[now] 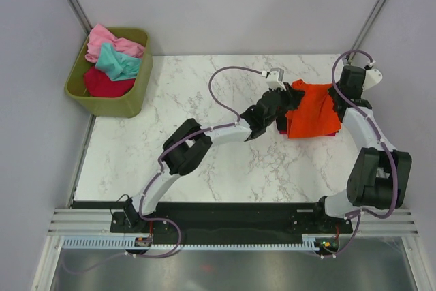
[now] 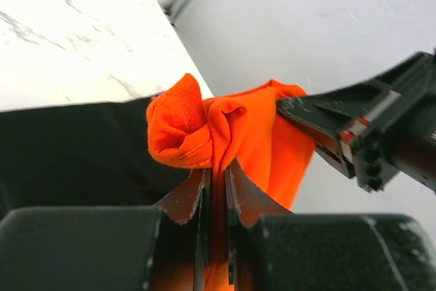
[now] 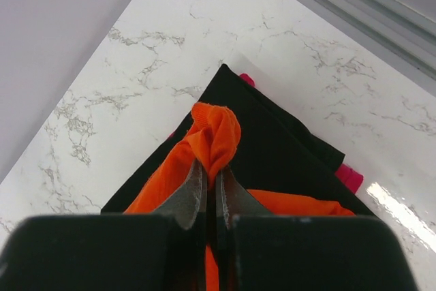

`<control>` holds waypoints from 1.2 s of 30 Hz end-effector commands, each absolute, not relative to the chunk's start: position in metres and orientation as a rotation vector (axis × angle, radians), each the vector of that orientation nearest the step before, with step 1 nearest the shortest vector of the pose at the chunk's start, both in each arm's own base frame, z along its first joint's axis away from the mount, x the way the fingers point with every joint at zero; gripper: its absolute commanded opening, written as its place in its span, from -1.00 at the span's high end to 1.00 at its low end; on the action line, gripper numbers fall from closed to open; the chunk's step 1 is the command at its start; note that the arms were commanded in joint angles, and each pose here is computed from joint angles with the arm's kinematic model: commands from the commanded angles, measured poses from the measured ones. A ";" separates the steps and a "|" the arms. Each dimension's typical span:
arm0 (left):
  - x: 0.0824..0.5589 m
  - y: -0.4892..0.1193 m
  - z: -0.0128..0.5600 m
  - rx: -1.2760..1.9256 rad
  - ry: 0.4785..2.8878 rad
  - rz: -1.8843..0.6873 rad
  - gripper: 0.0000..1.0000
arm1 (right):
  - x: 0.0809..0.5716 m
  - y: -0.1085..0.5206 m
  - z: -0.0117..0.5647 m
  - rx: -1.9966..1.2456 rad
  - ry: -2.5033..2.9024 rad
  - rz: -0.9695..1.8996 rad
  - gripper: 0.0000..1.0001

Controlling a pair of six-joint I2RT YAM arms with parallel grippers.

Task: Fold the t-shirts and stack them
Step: Neatly place the folded tshirt to the corner, then reset both grippers

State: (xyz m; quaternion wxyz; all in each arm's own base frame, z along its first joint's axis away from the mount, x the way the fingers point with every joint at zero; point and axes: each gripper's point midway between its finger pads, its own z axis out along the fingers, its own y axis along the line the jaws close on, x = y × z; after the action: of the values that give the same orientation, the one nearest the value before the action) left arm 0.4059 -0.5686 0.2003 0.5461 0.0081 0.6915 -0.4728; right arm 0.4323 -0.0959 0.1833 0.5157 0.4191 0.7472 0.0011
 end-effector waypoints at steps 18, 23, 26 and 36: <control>0.524 -0.523 0.217 -0.114 1.627 -1.105 -0.99 | 0.529 -0.117 0.185 0.986 1.722 0.024 -0.69; 0.498 -0.473 0.255 -0.148 1.636 -0.969 -0.99 | 0.504 -0.094 0.218 0.880 1.707 0.008 -0.71; 0.483 -0.443 0.236 -0.160 1.706 -0.898 -0.99 | 0.489 -0.068 0.226 0.788 1.742 0.022 -0.73; 0.382 -0.319 0.193 -0.195 1.913 -0.698 -0.99 | 0.406 0.020 0.228 0.433 1.870 0.173 -0.96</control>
State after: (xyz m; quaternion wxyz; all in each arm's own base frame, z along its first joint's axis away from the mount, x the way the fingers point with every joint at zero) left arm 0.4021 -0.3615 0.2201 0.5202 -0.0719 0.7755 -0.3505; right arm 0.4313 0.0106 0.2261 0.5674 0.2406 0.7850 0.0630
